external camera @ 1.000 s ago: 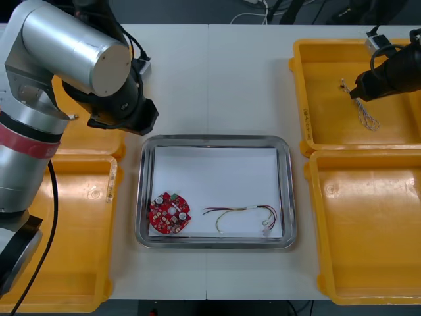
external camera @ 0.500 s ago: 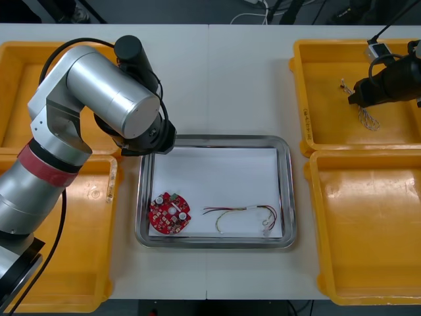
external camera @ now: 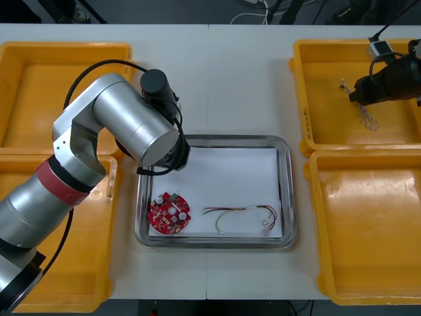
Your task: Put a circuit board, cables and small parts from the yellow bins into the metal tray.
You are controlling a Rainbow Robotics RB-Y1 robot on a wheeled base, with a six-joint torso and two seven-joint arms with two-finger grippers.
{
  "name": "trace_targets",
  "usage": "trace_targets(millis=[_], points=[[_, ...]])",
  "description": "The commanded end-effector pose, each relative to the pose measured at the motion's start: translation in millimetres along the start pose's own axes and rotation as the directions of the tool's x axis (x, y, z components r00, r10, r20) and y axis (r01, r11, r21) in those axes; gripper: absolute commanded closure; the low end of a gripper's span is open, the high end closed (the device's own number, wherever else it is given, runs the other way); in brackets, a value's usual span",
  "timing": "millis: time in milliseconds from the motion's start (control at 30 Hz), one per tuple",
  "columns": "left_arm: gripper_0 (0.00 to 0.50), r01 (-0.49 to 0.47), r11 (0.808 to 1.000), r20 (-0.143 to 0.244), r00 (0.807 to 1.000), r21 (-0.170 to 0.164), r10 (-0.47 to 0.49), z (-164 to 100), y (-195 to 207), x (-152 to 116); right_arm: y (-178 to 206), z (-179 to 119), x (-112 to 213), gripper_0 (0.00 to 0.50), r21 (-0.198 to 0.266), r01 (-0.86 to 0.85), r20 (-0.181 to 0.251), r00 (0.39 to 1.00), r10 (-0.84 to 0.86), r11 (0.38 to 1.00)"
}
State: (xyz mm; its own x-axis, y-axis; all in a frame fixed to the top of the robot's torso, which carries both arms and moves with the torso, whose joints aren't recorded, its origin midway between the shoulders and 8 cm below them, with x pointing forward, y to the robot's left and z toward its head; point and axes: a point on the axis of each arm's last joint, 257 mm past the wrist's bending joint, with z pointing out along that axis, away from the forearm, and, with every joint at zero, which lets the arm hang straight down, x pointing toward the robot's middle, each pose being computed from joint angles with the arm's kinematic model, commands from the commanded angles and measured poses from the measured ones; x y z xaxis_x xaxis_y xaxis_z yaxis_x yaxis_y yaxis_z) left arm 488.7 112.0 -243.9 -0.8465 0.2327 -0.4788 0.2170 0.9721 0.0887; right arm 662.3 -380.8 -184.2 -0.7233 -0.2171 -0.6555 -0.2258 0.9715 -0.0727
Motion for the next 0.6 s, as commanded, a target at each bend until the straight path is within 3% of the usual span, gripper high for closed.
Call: trace_targets(millis=[33,133,233,500,533,567,600], points=[[0.46,0.071,0.997,0.019,0.997,0.023,-0.071,1.7,-17.7,7.1,-7.2,-5.2,-10.4,0.0,0.001,0.014,0.048,0.999,-0.014,1.0],[0.429,0.074,0.997,0.01,0.997,0.018,-0.074,4.3,-16.3,11.5,-6.8,-2.1,-5.6,0.0,-0.002,0.008,0.047,0.999,-0.008,1.0],[0.328,0.075,0.997,0.006,0.997,0.016,-0.075,6.0,-15.1,14.2,-6.9,1.5,-0.6,0.0,-0.001,0.007,0.045,0.999,-0.007,1.0],[0.301,0.08,0.997,-0.006,0.997,-0.001,-0.08,11.5,-10.9,18.5,-7.2,7.0,5.5,0.0,0.004,0.004,0.047,0.999,-0.004,1.0],[0.27,0.08,0.997,-0.004,0.997,0.0,-0.08,11.5,-11.1,18.2,-7.5,7.7,7.6,0.0,0.004,0.003,0.044,0.999,-0.003,1.0],[0.171,0.081,0.997,-0.005,0.997,-0.001,-0.081,12.2,-10.5,18.6,-7.0,8.1,6.9,0.0,0.004,0.003,0.047,0.999,-0.003,1.0],[0.115,0.082,0.997,-0.005,0.997,-0.001,-0.082,12.6,-10.4,18.6,-7.4,8.5,7.7,0.0,0.005,0.003,0.046,0.999,-0.003,1.0]])
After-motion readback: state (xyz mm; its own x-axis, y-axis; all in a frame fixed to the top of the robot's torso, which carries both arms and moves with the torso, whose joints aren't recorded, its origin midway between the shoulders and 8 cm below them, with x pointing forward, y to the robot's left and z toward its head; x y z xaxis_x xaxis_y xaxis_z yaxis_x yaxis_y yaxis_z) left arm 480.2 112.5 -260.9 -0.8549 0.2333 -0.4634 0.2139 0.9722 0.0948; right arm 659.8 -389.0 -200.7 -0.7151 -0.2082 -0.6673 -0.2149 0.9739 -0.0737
